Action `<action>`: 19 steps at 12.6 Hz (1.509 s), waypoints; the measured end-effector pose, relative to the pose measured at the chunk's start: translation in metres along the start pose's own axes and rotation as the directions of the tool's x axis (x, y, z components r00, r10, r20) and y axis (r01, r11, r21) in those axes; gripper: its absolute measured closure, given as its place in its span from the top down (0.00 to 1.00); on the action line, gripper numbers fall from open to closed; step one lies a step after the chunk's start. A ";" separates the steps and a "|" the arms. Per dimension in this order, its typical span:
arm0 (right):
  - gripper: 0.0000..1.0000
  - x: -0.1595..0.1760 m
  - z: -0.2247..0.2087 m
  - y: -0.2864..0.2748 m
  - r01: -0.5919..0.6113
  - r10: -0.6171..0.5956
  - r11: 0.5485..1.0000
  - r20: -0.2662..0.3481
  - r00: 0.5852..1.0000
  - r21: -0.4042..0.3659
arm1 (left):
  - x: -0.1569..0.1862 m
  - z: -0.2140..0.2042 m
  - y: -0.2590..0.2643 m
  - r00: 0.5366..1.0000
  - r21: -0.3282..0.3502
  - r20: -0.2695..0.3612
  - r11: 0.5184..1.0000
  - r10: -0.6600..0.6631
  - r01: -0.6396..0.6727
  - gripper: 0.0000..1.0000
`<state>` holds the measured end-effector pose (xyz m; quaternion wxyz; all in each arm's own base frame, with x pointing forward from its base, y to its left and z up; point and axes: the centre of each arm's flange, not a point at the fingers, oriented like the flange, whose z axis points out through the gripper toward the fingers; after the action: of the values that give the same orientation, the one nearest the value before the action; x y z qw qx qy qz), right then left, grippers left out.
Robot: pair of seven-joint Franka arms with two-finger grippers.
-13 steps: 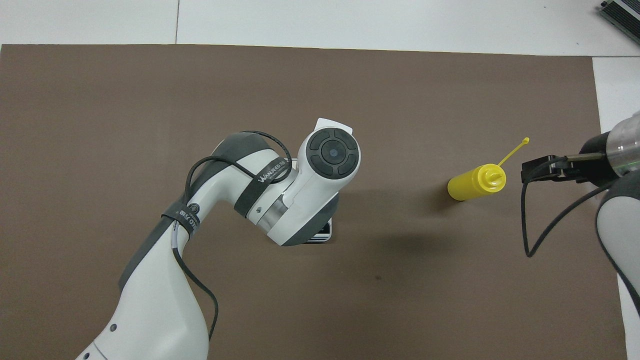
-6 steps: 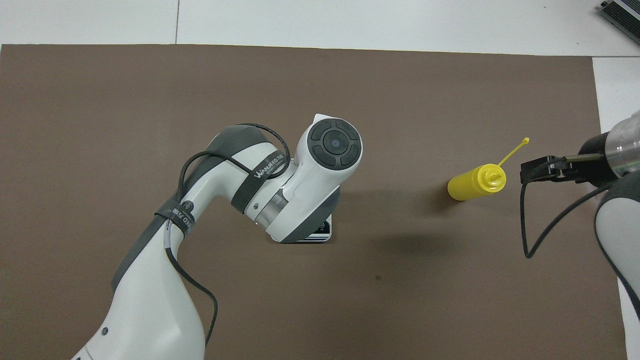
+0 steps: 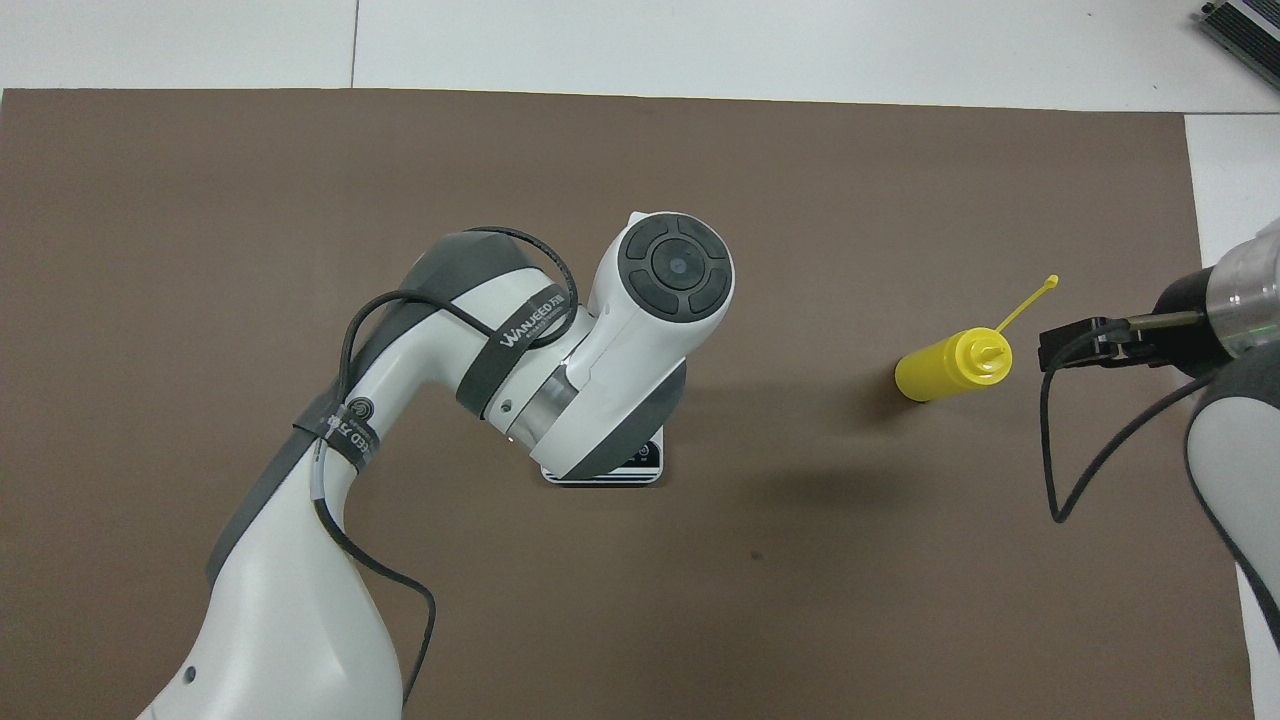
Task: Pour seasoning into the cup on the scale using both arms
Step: 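Lower the blue cup onto the scale and open the left gripper, then withdraw the left gripper while the right gripper reaches the yellow bottle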
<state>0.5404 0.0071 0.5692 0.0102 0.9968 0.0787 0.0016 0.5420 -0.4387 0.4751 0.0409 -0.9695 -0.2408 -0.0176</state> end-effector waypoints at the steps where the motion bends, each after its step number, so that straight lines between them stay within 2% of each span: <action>1: 1.00 -0.001 0.005 0.002 0.067 -0.067 0.998 -0.013 0.998 -0.004 | 0.014 -0.015 -0.009 1.000 -0.004 0.002 1.000 -0.019 0.019 0.37; 4: 1.00 -0.010 0.022 0.022 0.224 -0.220 0.974 -0.082 0.972 0.037 | 0.056 -0.038 -0.041 0.999 -0.021 0.031 0.999 0.025 -0.025 0.38; 8: 1.00 -0.032 0.056 0.061 0.396 -0.371 0.913 -0.198 0.907 0.103 | 0.132 -0.038 -0.106 0.976 0.002 0.098 0.981 0.194 -0.196 0.38; 14: 1.00 -0.064 0.120 0.113 0.598 -0.448 0.777 -0.493 0.746 0.198 | 0.217 -0.033 -0.193 0.903 -0.022 0.141 0.914 0.405 -0.406 0.37; 16: 1.00 -0.068 0.148 0.122 0.645 -0.439 0.734 -0.577 0.689 0.212 | 0.232 -0.031 -0.210 0.881 -0.032 0.147 0.892 0.451 -0.451 0.37; 19: 1.00 -0.064 0.187 0.120 0.714 -0.441 0.670 -0.665 0.603 0.203 | 0.242 -0.030 -0.223 0.862 -0.039 0.148 0.874 0.485 -0.485 0.37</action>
<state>0.4970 -0.1248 0.3850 -0.2444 0.8376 0.4043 0.2741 0.6508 -0.1319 0.5334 0.0250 -0.9974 0.0082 0.0675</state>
